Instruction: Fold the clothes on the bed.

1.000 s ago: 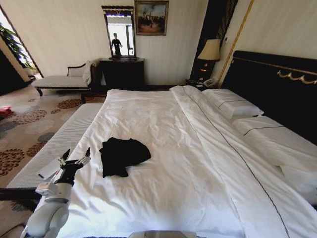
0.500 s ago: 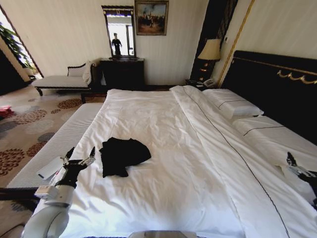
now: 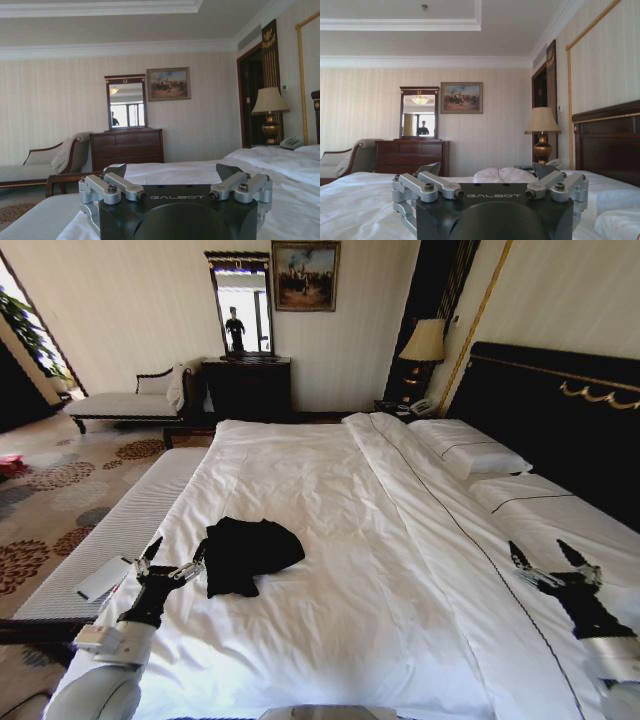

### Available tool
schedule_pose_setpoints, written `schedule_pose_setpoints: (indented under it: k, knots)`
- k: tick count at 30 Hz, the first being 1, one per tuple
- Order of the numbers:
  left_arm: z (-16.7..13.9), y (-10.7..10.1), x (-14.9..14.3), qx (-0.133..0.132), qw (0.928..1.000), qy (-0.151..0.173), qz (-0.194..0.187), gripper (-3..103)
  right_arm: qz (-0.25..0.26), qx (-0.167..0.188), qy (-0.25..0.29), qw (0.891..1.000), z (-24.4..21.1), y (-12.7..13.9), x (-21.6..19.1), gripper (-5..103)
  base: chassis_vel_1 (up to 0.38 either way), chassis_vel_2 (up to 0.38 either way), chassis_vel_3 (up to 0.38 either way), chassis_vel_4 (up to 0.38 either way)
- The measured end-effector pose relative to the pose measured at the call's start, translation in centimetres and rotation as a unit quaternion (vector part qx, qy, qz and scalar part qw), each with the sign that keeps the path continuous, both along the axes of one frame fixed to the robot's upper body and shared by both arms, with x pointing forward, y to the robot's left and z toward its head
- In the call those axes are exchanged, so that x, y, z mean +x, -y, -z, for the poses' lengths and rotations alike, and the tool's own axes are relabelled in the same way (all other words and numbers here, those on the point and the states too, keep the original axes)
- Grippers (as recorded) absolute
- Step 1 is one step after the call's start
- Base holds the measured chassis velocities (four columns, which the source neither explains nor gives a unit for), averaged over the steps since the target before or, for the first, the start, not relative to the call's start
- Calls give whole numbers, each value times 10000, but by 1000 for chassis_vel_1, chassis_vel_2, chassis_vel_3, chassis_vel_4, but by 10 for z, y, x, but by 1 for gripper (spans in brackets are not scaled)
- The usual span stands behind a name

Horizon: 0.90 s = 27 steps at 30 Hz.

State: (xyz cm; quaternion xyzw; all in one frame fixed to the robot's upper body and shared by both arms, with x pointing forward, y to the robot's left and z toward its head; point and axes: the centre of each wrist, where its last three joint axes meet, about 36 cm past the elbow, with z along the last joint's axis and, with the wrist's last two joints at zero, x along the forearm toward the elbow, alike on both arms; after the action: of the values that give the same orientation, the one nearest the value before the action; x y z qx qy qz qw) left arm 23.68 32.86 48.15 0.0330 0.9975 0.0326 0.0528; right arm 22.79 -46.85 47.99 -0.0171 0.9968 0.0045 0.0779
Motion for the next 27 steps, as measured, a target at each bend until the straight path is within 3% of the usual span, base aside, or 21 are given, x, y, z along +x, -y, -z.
schedule_pose_setpoints:
  k: [5,17,27]
  knots:
    - [0,1,-4,-32,10000,12,-10,100,-10,55,-47,10000,0,-11,11,100,0,0,0,0]
    - [6,0,-5,-141,9998,-7,-155,100,166,-289,-61,9994,8,-18,14,100,0,0,0,0]
    - [9,-4,-1,-167,9996,-36,-213,100,404,-142,-64,9991,17,-24,17,100,9,7,-11,-12]
